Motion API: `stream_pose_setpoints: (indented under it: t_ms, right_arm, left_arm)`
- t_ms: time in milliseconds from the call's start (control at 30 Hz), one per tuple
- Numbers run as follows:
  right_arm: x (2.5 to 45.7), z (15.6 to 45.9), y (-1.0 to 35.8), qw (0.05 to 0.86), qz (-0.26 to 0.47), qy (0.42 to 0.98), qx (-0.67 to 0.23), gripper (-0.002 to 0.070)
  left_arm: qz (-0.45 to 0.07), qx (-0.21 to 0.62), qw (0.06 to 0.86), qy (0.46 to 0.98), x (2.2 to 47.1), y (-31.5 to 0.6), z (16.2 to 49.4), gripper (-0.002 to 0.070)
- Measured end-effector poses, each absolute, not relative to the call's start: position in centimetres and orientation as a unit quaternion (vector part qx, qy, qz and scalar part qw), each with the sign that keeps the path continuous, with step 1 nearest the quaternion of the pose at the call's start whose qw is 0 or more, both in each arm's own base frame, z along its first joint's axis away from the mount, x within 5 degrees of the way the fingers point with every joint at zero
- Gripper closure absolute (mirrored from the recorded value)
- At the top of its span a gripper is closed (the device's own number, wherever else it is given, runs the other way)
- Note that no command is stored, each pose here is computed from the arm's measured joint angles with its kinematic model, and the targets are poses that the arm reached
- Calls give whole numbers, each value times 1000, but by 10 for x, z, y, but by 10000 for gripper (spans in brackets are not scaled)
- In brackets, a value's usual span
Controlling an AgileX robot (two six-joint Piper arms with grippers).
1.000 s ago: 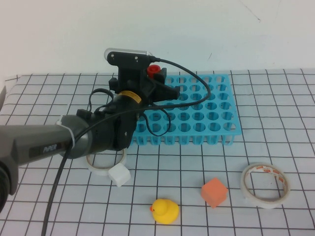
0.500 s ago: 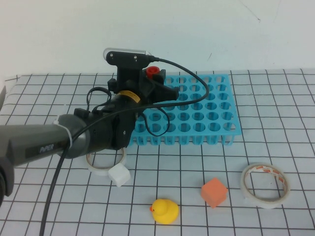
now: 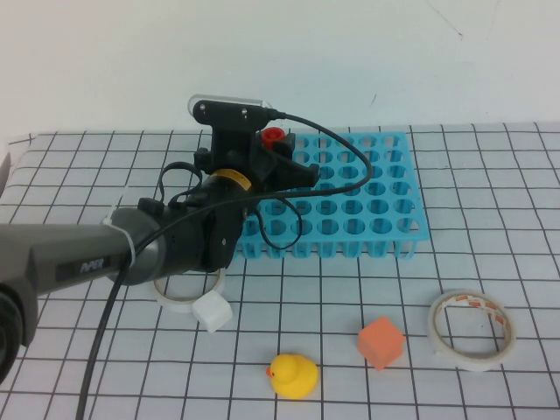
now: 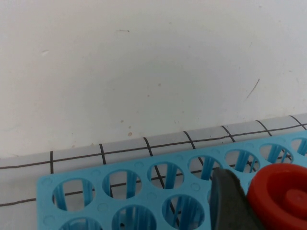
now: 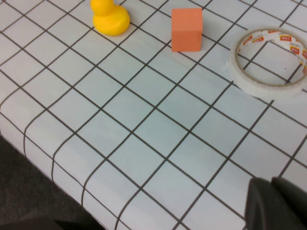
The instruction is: Place the test tubes
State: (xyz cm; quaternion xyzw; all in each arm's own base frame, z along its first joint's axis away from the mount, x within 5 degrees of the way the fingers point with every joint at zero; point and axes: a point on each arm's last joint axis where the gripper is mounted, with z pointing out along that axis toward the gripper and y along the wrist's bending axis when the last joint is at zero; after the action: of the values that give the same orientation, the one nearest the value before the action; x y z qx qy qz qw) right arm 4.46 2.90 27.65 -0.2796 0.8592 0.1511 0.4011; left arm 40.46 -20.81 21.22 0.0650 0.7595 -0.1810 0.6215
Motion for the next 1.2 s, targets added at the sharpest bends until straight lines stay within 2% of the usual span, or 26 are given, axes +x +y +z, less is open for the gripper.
stream_pose_setpoints:
  t_ms: [233,433,600,933,1200]
  right_arm:
    - [45,277,29,401,151,859,-280,678]
    - [45,277,29,401,151,859,-280,678]
    - [45,277,29,401,151,859,-280,678]
    - [45,277,29,401,151,859,-280,678]
    - [45,277,29,401,151,859,-280,678]
  left_arm:
    - [-178,68,622,759,405,-208,212,429]
    - [-172,76,624,759,404,-208,213,391]
    - [-157,96,641,745,401,-206,231,385]
    - [-134,132,704,685,374,-192,315,396]
    - [-61,175,805,564,309,-157,428,542]
